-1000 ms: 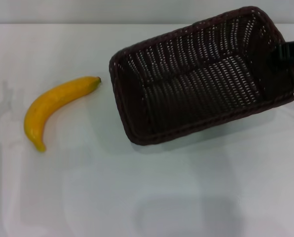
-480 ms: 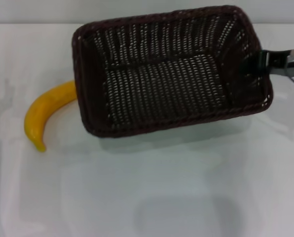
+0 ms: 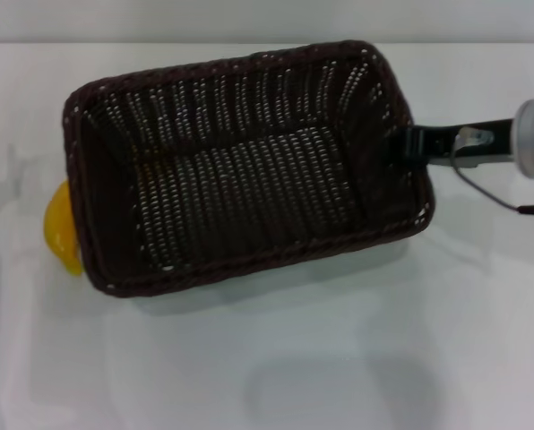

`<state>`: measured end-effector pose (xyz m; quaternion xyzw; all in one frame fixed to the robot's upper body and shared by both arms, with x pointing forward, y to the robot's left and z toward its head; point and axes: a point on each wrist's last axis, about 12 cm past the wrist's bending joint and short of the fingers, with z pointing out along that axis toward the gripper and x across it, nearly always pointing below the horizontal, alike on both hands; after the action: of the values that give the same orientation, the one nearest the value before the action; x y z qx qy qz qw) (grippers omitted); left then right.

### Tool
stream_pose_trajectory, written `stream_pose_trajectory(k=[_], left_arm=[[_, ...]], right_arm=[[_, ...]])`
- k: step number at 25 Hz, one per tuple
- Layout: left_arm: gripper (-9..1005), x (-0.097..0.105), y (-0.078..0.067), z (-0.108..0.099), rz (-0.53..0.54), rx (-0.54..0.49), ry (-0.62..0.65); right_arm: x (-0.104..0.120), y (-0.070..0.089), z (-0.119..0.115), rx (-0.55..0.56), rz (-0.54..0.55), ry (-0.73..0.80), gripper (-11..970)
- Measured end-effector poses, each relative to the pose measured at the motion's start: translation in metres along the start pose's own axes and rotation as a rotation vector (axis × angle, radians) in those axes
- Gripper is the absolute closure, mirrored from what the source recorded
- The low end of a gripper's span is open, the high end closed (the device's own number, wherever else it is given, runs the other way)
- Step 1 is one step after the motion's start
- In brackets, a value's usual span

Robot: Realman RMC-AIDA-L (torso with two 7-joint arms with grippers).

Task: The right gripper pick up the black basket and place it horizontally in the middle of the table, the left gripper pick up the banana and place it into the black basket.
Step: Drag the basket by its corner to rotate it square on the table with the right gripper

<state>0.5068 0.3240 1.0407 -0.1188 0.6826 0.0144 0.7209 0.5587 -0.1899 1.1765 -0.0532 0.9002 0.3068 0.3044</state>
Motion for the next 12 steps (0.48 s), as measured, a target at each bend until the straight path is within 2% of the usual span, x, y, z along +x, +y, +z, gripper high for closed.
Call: stream_pose_trajectory(k=[6, 12], left_arm=[[122, 0.001, 0.000, 0.000, 0.000, 0.017, 0.003], [122, 0.003, 0.000, -0.001, -0.002, 0.032, 0.010]], right_arm=[[0.010, 0.007, 0.008, -0.010, -0.003, 0.001, 794], [0.015, 0.006, 0.013, -0.008, -0.002, 0.005, 785]])
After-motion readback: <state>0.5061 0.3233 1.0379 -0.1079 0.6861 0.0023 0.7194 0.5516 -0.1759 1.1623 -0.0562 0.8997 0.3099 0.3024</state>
